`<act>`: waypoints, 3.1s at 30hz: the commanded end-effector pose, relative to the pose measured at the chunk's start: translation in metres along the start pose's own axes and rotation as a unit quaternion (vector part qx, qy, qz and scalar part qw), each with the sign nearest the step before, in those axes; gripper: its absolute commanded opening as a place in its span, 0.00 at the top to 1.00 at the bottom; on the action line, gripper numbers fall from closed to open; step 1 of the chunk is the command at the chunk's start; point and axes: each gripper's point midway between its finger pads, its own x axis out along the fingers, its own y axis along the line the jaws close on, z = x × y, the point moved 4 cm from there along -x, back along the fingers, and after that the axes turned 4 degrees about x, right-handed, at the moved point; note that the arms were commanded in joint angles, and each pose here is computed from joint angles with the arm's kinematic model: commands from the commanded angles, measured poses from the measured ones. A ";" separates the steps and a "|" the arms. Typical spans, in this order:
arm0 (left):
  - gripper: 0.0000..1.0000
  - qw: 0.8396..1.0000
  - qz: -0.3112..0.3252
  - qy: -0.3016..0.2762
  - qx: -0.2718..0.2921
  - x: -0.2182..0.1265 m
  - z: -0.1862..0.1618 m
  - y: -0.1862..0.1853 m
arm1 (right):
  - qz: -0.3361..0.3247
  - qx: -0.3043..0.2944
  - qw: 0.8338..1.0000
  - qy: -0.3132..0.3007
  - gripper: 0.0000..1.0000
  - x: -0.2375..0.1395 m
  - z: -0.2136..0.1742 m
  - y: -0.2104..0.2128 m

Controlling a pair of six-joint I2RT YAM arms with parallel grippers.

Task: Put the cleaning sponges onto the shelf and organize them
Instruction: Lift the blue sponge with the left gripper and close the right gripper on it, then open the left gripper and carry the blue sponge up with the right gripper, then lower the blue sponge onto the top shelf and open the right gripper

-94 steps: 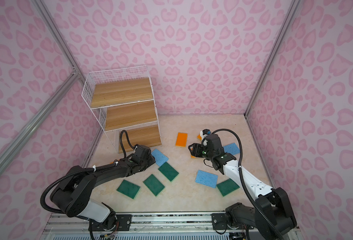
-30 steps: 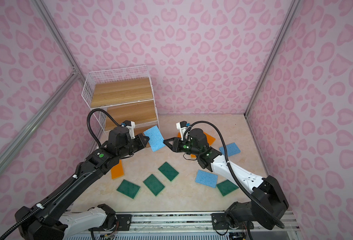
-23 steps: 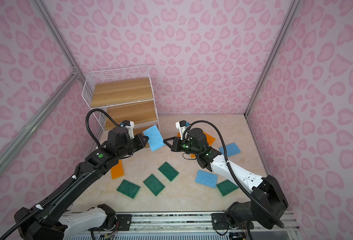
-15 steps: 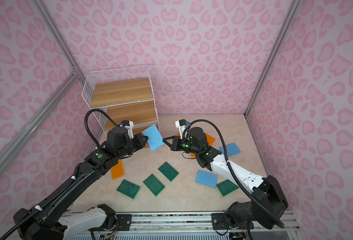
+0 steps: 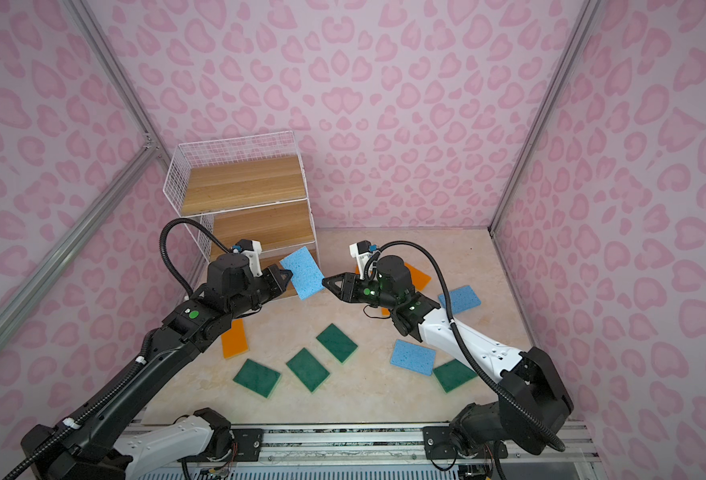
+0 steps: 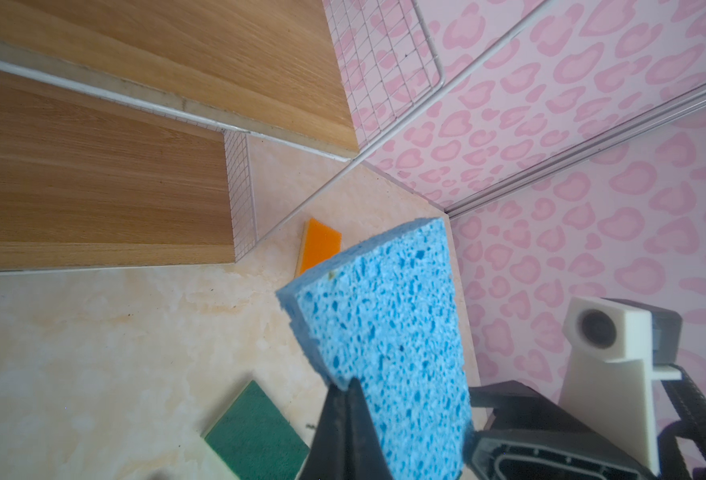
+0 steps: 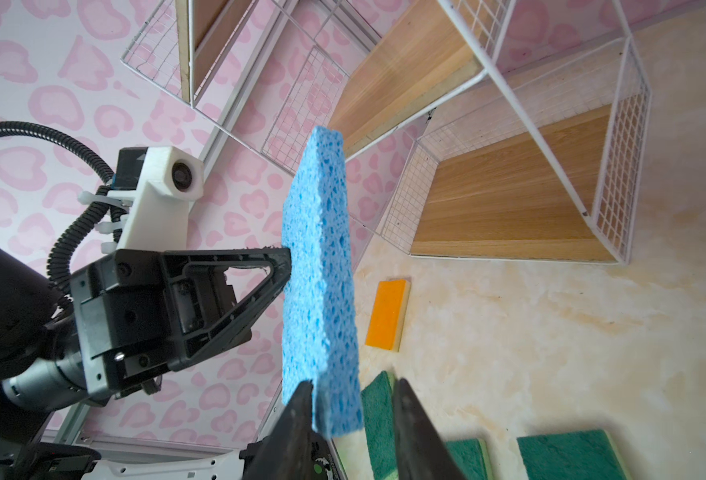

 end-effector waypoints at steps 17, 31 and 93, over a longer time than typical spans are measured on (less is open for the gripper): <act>0.02 0.999 0.027 -0.034 0.014 -0.018 -0.002 0.018 | -0.005 -0.039 0.999 -0.020 1.00 -0.007 0.018 0.023; 0.02 0.996 0.065 -0.060 0.021 -0.049 -0.036 0.065 | -0.037 -0.130 0.989 -0.056 1.00 -0.021 0.065 0.076; 0.02 0.993 0.084 -0.037 0.074 -0.042 -0.069 0.097 | -0.036 -0.198 0.969 -0.144 0.52 0.103 0.192 0.102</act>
